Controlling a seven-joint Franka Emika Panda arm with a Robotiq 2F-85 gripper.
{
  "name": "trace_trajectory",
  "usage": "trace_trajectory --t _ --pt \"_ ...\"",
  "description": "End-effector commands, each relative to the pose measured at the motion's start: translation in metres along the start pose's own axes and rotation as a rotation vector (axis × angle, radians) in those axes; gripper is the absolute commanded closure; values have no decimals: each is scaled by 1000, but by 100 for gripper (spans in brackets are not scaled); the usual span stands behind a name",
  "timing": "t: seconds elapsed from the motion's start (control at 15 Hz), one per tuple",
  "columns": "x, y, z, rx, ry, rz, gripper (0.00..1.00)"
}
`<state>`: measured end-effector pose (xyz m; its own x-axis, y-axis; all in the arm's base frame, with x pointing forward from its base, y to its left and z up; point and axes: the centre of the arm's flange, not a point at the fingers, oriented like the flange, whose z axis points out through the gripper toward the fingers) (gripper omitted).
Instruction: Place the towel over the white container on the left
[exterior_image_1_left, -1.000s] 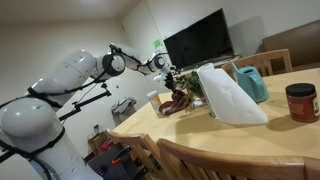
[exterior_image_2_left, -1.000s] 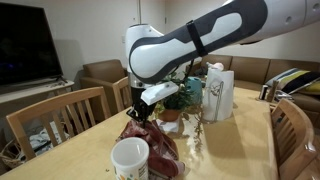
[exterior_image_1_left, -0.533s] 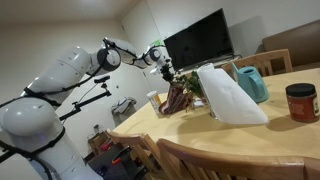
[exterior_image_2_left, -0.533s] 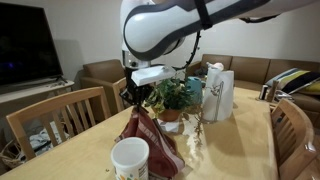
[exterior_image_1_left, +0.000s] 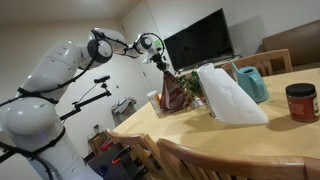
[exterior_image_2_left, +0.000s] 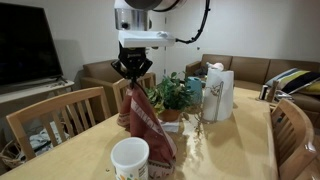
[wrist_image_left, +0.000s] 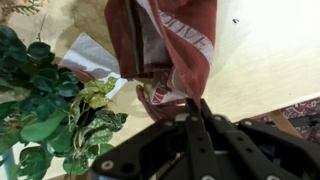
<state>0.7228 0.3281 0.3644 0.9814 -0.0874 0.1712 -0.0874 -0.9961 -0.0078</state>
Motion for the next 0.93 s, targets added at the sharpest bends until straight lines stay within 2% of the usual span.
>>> trace_trajectory --t 0.0,0.13,0.4,0.87 --pt "-15 5 -21 -44 -11 58 96" --pt "-14 5 -26 -49 -17 75 96" --pt "-15 14 -39 -8 -24 67 98" --pt "-46 44 -79 15 4 51 97"
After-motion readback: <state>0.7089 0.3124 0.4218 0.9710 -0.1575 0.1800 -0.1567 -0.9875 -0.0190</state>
